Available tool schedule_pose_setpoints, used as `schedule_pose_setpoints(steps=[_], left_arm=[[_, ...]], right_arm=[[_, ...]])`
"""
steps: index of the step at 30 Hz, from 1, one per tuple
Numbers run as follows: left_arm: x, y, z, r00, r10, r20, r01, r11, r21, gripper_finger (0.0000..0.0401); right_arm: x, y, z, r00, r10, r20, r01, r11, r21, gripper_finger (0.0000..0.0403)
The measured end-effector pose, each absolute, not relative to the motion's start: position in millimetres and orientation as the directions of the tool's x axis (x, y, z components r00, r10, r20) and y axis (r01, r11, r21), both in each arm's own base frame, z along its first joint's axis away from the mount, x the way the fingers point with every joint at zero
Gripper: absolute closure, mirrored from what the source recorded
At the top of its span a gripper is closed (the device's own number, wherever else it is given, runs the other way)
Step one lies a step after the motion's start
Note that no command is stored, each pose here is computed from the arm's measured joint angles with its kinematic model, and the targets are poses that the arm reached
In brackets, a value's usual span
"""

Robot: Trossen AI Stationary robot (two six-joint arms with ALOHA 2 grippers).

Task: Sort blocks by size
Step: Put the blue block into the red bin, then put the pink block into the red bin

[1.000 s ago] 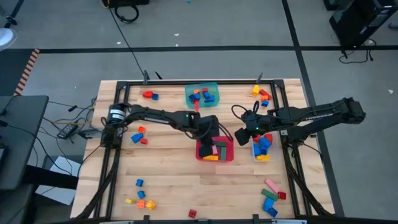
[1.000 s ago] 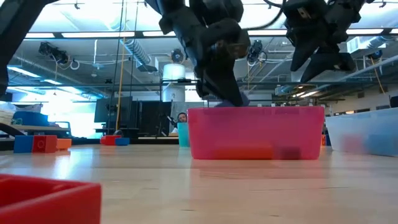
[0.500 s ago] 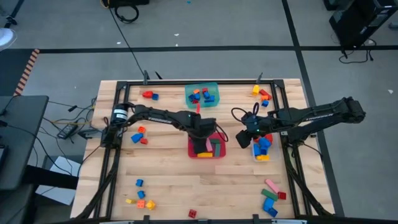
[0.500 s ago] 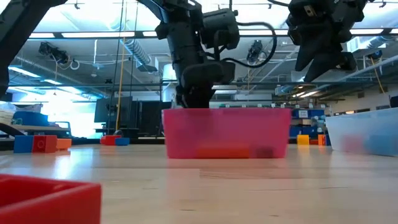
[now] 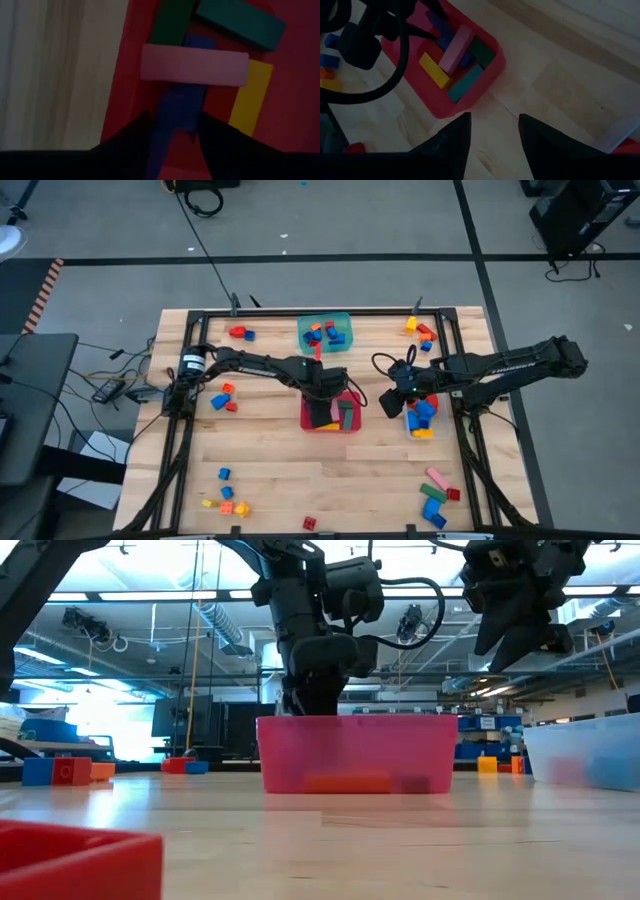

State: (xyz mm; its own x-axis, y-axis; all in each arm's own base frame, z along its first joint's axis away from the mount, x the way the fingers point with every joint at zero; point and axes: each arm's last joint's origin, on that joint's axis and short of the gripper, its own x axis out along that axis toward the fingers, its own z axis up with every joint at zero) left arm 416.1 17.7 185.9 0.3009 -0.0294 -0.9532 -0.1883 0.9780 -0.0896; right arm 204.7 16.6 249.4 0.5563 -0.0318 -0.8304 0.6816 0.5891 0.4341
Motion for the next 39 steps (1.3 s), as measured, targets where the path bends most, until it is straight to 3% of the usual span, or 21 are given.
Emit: schedule_pose_setpoints(steps=[4,13,22,31,36,39], left_arm=[[418,21,198,0.3,-0.027,-0.954,-0.196,0.977,-0.089,0.0214],[417,24,245,0.317,0.015,-0.948,-0.177,0.983,-0.044,0.0211],[378,25,309,0.473,0.321,-0.821,-0.366,0.919,0.148,0.0211],[303,-2,327,0.667,0.323,-0.671,-0.408,0.912,0.033,0.0211],[266,-17,316,0.748,0.307,-0.589,-0.429,0.9,-0.077,0.0211],[252,-26,305,0.772,0.276,-0.573,-0.42,0.898,-0.134,0.0211]], right_arm=[[205,17,249,0.556,-0.034,-0.83,0.682,0.589,0.433,0.0224],[194,13,262,0.613,-0.105,-0.783,0.677,0.582,0.451,0.0224],[175,12,280,0.688,-0.126,-0.715,0.626,0.6,0.497,0.0224],[186,15,272,0.666,-0.109,-0.738,0.578,0.701,0.417,0.0213],[204,21,278,0.72,0.009,-0.694,0.446,0.76,0.472,0.0194],[215,28,290,0.684,0.099,-0.723,0.394,0.784,0.48,0.0189]])
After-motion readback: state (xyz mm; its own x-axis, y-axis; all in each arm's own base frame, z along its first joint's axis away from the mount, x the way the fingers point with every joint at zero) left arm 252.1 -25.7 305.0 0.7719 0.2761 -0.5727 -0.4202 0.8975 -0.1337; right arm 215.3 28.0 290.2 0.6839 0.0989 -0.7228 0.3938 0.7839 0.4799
